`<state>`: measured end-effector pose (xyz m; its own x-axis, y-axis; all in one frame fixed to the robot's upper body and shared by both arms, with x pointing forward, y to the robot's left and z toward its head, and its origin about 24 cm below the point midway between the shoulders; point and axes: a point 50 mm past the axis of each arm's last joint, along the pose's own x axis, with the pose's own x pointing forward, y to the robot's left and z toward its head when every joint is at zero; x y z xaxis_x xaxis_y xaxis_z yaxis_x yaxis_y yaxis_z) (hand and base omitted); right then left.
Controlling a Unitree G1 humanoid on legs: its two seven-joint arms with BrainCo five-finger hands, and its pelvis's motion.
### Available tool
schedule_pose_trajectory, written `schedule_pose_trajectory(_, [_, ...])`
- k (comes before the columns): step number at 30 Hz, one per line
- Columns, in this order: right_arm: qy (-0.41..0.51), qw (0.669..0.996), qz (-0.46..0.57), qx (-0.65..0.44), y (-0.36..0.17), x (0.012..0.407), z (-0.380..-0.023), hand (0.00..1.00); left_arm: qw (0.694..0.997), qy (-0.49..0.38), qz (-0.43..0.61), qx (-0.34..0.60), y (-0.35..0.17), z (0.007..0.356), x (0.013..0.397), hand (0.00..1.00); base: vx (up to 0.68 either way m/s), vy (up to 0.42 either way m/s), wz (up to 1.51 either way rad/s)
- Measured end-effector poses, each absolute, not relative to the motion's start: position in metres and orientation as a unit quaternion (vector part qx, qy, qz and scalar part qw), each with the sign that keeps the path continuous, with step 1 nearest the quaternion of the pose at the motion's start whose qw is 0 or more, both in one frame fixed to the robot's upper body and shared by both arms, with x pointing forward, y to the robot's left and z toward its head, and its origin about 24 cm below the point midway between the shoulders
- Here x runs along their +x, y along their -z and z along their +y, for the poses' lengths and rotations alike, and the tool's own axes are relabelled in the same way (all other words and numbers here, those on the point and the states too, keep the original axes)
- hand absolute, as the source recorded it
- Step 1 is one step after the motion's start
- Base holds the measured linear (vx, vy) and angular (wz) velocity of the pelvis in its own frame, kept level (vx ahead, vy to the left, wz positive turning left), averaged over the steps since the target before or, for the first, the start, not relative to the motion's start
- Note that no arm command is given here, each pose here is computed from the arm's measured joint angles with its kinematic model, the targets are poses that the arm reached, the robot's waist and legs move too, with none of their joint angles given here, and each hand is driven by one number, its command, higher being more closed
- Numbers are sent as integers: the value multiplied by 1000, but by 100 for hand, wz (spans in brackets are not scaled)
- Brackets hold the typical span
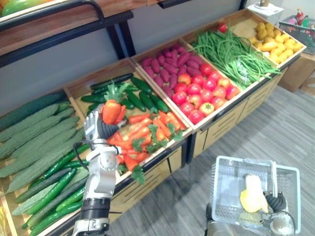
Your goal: Pick vegetable in the basket
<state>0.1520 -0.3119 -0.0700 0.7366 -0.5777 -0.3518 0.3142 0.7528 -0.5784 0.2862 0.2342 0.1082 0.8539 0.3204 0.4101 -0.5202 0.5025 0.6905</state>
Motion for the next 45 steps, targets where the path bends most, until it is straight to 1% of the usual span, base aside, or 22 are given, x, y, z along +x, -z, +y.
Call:
schedule_pose_trajectory(4, [236, 887, 261, -299, 55, 162, -336, 100, 865, -207, -137, 436, -108, 221, 283, 100, -34, -23, -15])
schedule_pose_trajectory(8, [203, 883, 221, -362, 23, 198, -352, 100, 870, -172, -162, 433, -108, 209, 275, 100, -73, 0, -49])
schedule_pose_trajectory(10, [188, 878, 201, -391, 7, 213, -358, 100, 882, -135, -171, 418, -106, 195, 276, 100, -128, 97, -47])
schedule_pose_trajectory(11, [168, 880, 191, -402, 2, 222, -356, 100, 882, -108, -178, 422, -104, 187, 276, 100, -116, 158, -35])
schedule_pose_trajectory(13, [137, 877, 179, -424, -6, 227, -356, 100, 888, -47, -186, 419, -100, 172, 276, 100, -67, 116, -23])
schedule_pose_trajectory(14, [128, 876, 176, -430, -8, 229, -355, 100, 887, -31, -191, 420, -99, 169, 275, 100, -16, 79, -28])
schedule_pose_trajectory(17, [59, 870, 153, -464, -19, 251, -338, 100, 880, 27, -199, 430, -96, 160, 273, 100, -8, 72, -73])
schedule_pose_trajectory(18, [25, 868, 138, -477, -21, 265, -324, 100, 877, 45, -204, 433, -97, 157, 272, 100, -17, 52, -99])
schedule_pose_trajectory(21, [-27, 855, 91, -510, -36, 293, -296, 100, 878, 59, -212, 426, -99, 156, 273, 100, -44, 47, -103])
schedule_pose_trajectory(24, [-75, 842, 73, -529, -36, 295, -279, 100, 872, 83, -189, 444, -89, 159, 271, 100, 81, 3, -50])
schedule_pose_trajectory(25, [-94, 838, 50, -534, -41, 299, -268, 100, 868, 92, -189, 449, -89, 160, 270, 100, 144, -26, -43])
schedule_pose_trajectory(28, [-151, 827, 33, -540, -37, 300, -244, 100, 861, 143, -181, 453, -77, 152, 261, 100, 149, -54, -36])
schedule_pose_trajectory(32, [-168, 825, 15, -539, -41, 303, -233, 100, 852, 206, -177, 448, -66, 134, 252, 100, 137, -87, -24])
schedule_pose_trajectory(35, [-172, 821, 4, -544, -47, 309, -228, 100, 846, 237, -173, 446, -61, 127, 249, 100, 36, -39, -14])
schedule_pose_trajectory(45, [-202, 813, -4, -546, -48, 310, -216, 100, 831, 311, -134, 442, -32, 109, 237, 100, -26, -48, -13])
